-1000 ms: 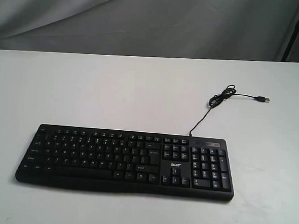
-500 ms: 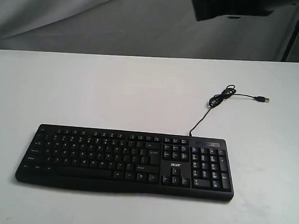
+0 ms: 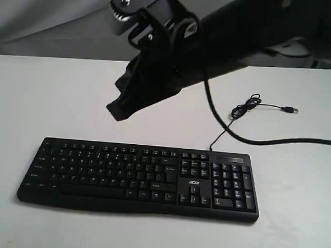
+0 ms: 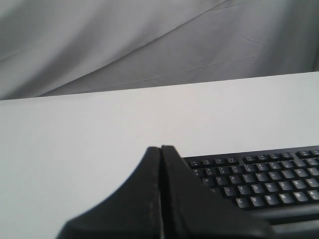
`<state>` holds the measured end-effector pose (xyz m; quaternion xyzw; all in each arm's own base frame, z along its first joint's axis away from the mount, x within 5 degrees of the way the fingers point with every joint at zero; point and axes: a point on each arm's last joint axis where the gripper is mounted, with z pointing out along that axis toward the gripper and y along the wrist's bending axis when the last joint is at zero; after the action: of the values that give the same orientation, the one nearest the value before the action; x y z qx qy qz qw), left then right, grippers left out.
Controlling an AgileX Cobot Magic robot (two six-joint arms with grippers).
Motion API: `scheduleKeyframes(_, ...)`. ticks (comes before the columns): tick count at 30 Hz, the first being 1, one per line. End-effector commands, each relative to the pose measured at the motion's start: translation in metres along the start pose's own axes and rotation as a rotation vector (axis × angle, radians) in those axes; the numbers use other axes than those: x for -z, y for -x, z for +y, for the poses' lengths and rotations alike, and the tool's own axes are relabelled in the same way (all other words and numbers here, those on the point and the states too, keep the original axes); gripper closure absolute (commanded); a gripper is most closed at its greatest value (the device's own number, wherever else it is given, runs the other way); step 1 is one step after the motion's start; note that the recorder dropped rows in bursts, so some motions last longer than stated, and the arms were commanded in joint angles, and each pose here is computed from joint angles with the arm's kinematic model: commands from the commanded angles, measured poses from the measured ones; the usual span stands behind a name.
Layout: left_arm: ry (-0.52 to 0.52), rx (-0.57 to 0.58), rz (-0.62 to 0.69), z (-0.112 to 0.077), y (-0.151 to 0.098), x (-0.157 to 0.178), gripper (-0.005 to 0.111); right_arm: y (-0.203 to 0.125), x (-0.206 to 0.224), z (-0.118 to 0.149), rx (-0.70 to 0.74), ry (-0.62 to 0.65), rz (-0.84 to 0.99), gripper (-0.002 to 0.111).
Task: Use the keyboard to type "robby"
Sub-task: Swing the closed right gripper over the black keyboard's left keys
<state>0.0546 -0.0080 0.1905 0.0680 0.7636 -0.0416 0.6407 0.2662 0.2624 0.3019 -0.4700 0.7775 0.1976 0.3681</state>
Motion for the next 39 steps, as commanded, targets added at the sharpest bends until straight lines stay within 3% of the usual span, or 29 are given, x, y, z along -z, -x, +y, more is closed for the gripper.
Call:
scheduleKeyframes(1, -0.005, -0.003, -0.005, 0.0, -0.001, 0.0, 0.107, -0.006, -0.031, 0.001, 0.015, -0.021, 0.005, 0.108)
scheduleKeyframes(10, -0.005, -0.003, -0.005, 0.0, -0.001, 0.0, 0.107, -0.022, -0.083, 0.02, 0.103, 0.006, 0.049, 0.108)
scheduleKeyframes(16, -0.005, -0.003, -0.005, 0.0, -0.001, 0.0, 0.107, -0.029, -0.103, 0.015, 0.088, -0.023, 0.046, 0.108)
scheduleKeyframes(27, -0.005, -0.003, -0.005, 0.0, -0.001, 0.0, 0.107, -0.011, -0.148, 0.012, 0.091, 0.087, 0.114, 0.108)
scheduleKeyframes(39, -0.005, -0.003, -0.005, 0.0, -0.001, 0.0, 0.107, -0.018, -0.184, 0.012, 0.077, 0.139, 0.16, 0.108)
